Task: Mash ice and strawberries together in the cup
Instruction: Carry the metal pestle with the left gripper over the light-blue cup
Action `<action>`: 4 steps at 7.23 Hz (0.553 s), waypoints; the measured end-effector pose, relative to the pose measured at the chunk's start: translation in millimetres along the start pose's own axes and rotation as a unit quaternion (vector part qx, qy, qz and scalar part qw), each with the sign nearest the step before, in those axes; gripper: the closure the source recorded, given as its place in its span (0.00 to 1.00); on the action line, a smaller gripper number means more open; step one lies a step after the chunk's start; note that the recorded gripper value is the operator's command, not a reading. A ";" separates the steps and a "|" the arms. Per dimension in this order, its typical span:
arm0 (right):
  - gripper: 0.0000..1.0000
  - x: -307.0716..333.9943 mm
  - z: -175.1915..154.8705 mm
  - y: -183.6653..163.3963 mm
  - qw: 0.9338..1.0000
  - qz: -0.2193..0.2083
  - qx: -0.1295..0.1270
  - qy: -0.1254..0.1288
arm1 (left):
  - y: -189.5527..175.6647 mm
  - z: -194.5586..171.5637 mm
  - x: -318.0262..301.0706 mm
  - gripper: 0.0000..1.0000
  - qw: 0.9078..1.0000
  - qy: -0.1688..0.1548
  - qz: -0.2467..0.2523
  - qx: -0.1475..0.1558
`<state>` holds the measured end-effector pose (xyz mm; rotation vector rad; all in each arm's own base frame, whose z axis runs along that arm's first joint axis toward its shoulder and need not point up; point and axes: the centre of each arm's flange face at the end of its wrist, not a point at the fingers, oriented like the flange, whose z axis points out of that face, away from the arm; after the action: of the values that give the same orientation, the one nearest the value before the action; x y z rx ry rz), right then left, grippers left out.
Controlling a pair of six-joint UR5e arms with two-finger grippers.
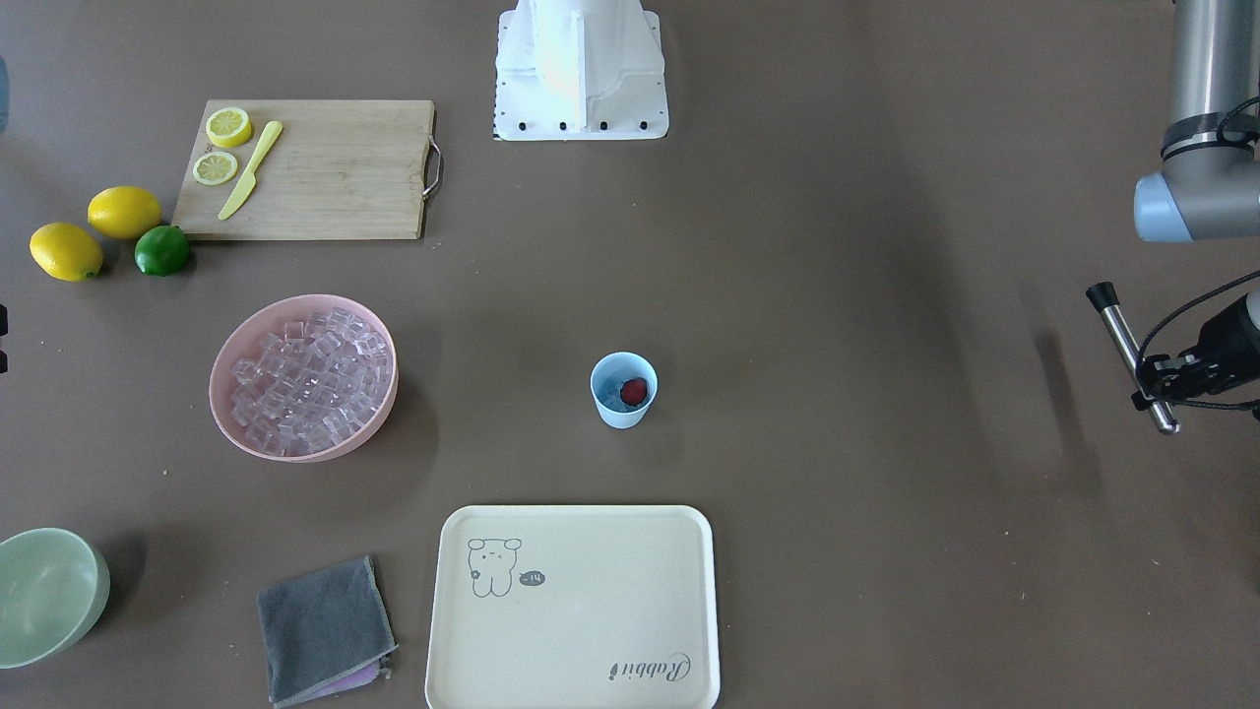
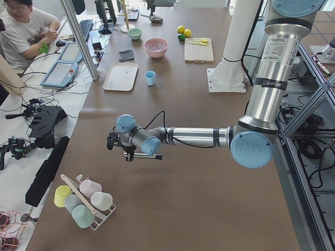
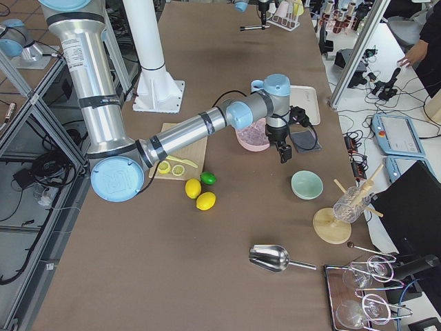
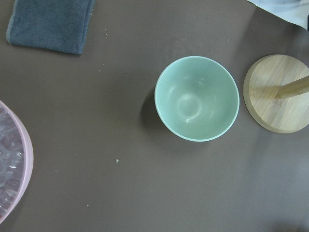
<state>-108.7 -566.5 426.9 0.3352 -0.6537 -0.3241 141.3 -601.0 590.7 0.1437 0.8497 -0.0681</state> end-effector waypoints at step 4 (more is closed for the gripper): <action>0.04 -8.4 -0.1 -4.2 1.000 -0.005 0.000 -0.009 | -42.0 -129.5 173.8 1.00 0.988 0.085 -0.022 0.126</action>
<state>-115.8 -566.9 420.7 0.3366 -0.6693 -0.3365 154.6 -623.1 371.5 0.3727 1.0129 -0.2083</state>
